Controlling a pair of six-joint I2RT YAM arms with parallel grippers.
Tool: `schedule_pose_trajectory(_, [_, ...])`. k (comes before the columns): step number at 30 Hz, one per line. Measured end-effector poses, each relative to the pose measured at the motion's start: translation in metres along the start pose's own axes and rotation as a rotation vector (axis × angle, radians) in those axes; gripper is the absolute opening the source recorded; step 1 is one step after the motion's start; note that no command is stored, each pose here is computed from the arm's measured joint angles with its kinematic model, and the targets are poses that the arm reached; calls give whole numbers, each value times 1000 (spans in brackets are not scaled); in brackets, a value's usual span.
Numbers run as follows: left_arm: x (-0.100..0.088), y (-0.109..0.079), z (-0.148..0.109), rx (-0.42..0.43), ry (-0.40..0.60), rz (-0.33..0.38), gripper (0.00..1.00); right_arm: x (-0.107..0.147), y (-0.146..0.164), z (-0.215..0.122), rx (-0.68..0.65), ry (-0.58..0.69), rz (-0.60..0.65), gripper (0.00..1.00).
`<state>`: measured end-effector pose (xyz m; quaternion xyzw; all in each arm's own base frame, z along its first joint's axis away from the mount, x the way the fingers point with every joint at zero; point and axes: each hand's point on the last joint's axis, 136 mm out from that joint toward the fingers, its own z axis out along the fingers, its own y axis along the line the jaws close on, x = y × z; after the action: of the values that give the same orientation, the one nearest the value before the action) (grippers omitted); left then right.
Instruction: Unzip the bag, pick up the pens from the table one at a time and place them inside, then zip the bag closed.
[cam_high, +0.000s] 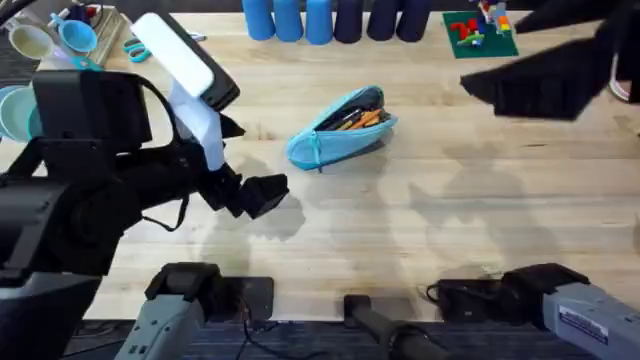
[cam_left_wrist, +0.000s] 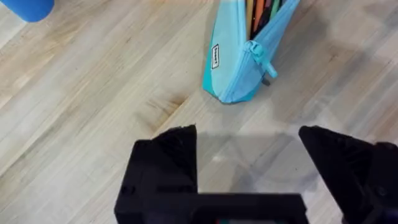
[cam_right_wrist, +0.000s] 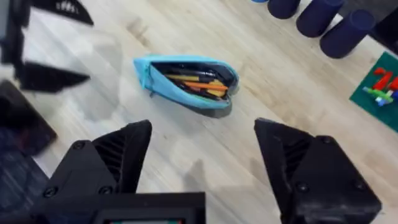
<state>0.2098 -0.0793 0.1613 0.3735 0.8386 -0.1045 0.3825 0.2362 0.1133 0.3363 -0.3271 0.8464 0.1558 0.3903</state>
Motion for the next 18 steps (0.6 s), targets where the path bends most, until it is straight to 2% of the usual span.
schedule_pose_trajectory(7, [0, 0, 0, 0, 0, 0, 993, -4, 0, 0, 1, -16, 151, 997])
schedule_pose_trajectory(15, [0, 0, 0, 0, 0, 0, 993, -5, 21, 4, -63, 3, 155, 996])
schedule_pose_trajectory(18, [0, 0, 0, 0, 0, 0, 993, -7, 24, 6, -62, 4, 228, 996])
